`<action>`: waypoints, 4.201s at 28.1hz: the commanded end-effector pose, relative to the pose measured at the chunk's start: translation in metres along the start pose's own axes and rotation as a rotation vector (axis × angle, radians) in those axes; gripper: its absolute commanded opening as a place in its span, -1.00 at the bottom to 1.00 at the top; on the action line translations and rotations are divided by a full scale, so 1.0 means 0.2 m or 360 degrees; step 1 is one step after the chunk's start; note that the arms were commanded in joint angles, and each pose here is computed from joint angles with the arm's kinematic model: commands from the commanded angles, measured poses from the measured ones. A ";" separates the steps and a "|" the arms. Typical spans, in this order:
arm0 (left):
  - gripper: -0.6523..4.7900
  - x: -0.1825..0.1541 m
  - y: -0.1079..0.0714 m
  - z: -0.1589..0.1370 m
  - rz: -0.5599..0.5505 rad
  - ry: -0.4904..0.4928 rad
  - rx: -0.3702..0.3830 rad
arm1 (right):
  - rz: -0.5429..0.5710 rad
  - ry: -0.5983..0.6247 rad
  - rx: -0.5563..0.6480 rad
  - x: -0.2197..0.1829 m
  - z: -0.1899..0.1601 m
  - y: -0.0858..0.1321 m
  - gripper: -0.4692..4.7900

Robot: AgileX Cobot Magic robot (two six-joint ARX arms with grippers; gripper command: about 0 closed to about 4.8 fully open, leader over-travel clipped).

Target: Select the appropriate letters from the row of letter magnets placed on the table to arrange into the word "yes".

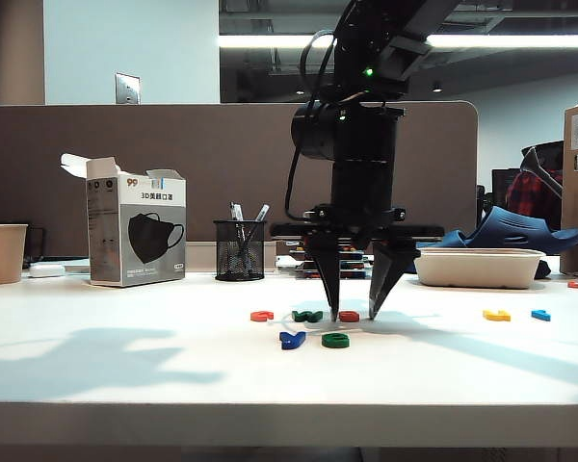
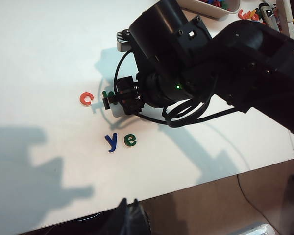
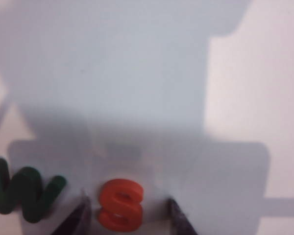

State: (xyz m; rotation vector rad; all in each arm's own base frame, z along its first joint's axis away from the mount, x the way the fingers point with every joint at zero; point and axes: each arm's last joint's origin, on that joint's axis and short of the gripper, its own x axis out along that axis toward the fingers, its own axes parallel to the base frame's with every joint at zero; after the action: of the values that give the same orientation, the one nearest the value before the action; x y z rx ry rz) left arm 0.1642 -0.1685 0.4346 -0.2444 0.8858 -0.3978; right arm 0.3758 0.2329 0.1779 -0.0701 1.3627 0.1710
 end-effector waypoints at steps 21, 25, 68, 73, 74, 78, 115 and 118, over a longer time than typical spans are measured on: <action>-0.78 -0.01 0.00 0.00 -0.0012 -0.0016 -0.0007 | 0.0025 0.0118 -0.0004 0.07 -0.03 0.01 -0.19; -0.78 -0.01 0.00 0.00 -0.0012 -0.0016 -0.0007 | 0.0020 0.0128 -0.0004 0.07 -0.04 0.01 -0.19; -0.78 -0.01 0.00 0.00 -0.0012 -0.0016 -0.0007 | 0.0019 0.0109 -0.0004 0.03 -0.03 0.01 -0.50; -0.78 -0.01 0.00 0.00 -0.0012 -0.0016 -0.0007 | 0.0033 0.0064 -0.0003 -0.02 -0.03 0.01 -0.50; -0.78 -0.01 0.00 0.00 -0.0012 -0.0016 -0.0007 | 0.0037 0.0056 -0.0002 -0.03 -0.03 0.01 -0.50; -0.78 -0.01 0.00 0.00 -0.0012 -0.0016 -0.0007 | 0.0045 0.0033 0.0003 -0.08 -0.03 0.00 -0.50; -0.78 -0.01 0.00 0.00 -0.0012 -0.0016 -0.0007 | -0.0006 -0.0067 0.0123 -0.63 -0.16 -0.16 -0.50; -0.78 -0.01 0.00 0.00 -0.0012 -0.0016 -0.0007 | 0.0039 -0.0083 0.0120 -0.66 -0.18 -0.16 -0.50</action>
State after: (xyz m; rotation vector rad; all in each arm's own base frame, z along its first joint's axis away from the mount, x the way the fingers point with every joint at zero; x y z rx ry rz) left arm 0.1642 -0.1685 0.4346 -0.2444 0.8858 -0.3978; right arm 0.3246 0.1851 0.2910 -0.0040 1.3326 0.1226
